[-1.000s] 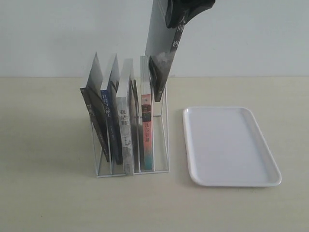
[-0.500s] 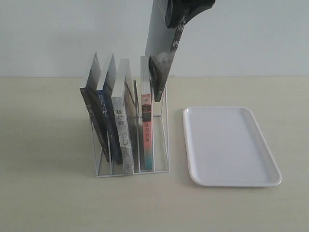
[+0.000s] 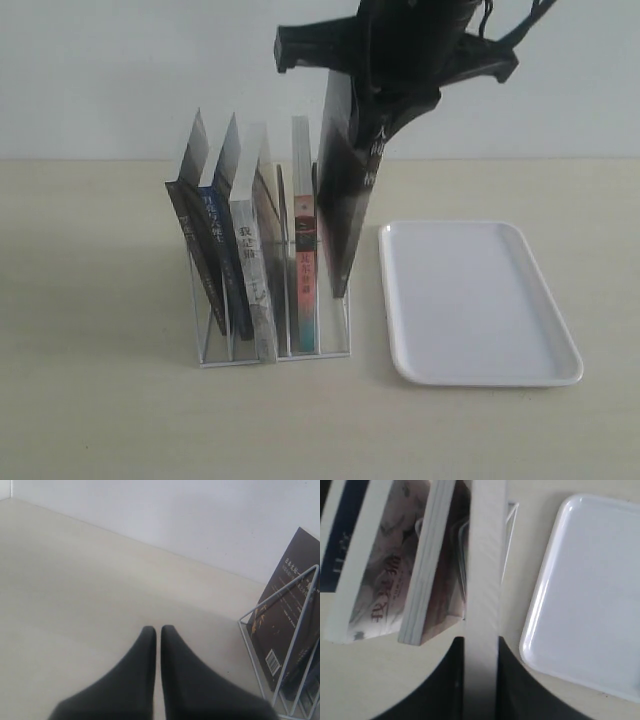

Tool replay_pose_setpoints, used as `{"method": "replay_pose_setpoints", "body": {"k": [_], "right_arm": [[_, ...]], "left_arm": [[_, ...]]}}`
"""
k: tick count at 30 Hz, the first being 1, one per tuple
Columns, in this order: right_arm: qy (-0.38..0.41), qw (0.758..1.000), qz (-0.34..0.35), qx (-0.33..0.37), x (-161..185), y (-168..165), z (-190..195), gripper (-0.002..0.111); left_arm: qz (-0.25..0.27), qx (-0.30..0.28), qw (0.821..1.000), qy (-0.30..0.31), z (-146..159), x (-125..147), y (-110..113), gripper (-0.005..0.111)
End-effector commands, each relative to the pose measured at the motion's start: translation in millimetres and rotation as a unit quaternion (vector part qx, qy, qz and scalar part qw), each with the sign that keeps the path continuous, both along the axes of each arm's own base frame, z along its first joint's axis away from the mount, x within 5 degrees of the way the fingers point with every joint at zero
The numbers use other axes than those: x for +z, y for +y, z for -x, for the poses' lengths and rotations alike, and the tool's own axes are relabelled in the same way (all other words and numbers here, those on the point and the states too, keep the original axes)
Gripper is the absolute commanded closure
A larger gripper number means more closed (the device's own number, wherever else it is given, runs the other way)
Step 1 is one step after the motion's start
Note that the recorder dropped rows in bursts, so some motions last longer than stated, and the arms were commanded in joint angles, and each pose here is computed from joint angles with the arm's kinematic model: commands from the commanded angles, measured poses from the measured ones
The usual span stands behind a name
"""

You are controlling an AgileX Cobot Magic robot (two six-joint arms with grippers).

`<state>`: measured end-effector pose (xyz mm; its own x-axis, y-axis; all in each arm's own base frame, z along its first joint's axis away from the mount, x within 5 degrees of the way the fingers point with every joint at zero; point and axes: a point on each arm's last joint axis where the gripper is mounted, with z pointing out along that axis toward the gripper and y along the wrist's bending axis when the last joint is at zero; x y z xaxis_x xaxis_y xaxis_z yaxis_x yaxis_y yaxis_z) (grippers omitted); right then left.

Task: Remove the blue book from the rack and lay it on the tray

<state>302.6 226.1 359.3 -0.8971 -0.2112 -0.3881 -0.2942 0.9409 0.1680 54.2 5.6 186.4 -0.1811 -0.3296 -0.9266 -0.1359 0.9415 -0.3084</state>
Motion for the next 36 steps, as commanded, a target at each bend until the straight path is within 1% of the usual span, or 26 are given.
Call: {"method": "replay_pose_setpoints", "body": {"k": [1, 5, 14, 21, 22, 23, 25, 27, 29, 30, 32, 36], "right_arm": [[-0.008, 1.000, -0.010, -0.013, -10, 1, -2, 0.108], [-0.022, 0.999, -0.023, -0.017, -16, 4, -6, 0.108], [0.015, 1.000, 0.005, -0.017, -50, 14, -20, 0.108], [0.013, 1.000, 0.014, -0.013, -56, 15, -23, 0.107], [0.011, 1.000, 0.016, -0.006, -56, 15, -23, 0.105], [0.012, 1.000, 0.014, -0.004, -56, 15, -23, 0.100], [0.011, 1.000, 0.015, -0.003, -56, 15, -23, 0.087], [0.010, 1.000, 0.014, -0.003, -56, 15, -23, 0.071], [0.010, 1.000, 0.014, -0.003, -56, 15, -23, 0.062], [0.011, 1.000, 0.015, -0.003, -56, 15, -23, 0.062], [0.013, 1.000, 0.014, -0.003, -50, 14, -21, 0.065], [0.009, 1.000, 0.010, -0.003, -21, 8, -13, 0.077]], "left_arm": [[-0.003, 0.000, 1.000, -0.006, 0, 0, 0, 0.103], [-0.003, 0.000, 1.000, -0.006, 0, 0, 0, 0.103], [-0.003, 0.000, 1.000, -0.006, 0, 0, 0, 0.103], [-0.003, 0.000, 1.000, -0.006, 0, 0, 0, 0.103], [-0.003, 0.000, 1.000, -0.006, 0, 0, 0, 0.103], [-0.003, 0.000, 1.000, -0.006, 0, 0, 0, 0.103], [-0.003, 0.000, 1.000, -0.006, 0, 0, 0, 0.103], [-0.003, 0.000, 1.000, -0.006, 0, 0, 0, 0.103], [-0.003, 0.000, 1.000, -0.006, 0, 0, 0, 0.103], [-0.003, 0.000, 1.000, -0.006, 0, 0, 0, 0.103], [-0.003, 0.000, 1.000, -0.006, 0, 0, 0, 0.103], [-0.003, 0.000, 1.000, -0.006, 0, 0, 0, 0.103]]}}
